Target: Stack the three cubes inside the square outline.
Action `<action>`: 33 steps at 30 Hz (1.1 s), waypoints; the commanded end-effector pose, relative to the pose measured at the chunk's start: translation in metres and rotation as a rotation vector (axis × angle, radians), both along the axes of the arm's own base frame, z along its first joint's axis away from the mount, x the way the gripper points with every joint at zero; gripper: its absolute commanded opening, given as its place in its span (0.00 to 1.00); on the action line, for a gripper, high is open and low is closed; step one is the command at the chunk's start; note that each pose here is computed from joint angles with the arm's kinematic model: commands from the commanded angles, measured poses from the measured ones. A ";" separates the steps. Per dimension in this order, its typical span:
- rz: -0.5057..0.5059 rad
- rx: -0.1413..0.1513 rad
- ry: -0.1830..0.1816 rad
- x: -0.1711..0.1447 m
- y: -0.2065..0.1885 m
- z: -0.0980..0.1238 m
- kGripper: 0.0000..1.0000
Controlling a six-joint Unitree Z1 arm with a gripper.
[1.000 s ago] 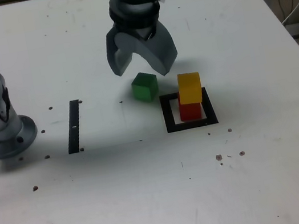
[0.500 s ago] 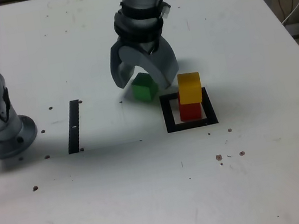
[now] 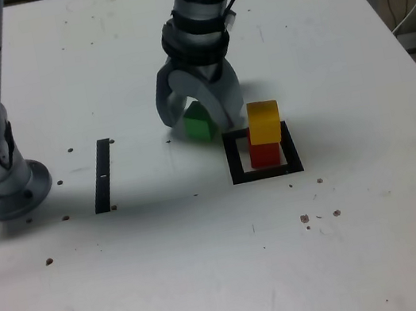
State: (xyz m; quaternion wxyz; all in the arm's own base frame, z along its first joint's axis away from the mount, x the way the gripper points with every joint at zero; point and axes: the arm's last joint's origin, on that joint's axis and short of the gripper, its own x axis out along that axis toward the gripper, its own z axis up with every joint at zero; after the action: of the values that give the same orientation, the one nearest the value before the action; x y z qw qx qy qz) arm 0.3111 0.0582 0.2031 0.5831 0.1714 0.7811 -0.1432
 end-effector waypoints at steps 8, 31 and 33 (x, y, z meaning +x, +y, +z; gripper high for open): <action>-0.004 0.007 -0.009 0.001 -0.003 0.001 0.36; 0.010 0.017 -0.019 -0.001 -0.004 0.024 0.36; 0.014 0.024 -0.024 0.001 -0.005 0.035 0.37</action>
State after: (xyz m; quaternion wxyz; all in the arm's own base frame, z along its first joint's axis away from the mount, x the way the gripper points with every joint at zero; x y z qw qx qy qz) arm 0.3114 0.0548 0.2295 0.5887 0.1724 0.7787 -0.1315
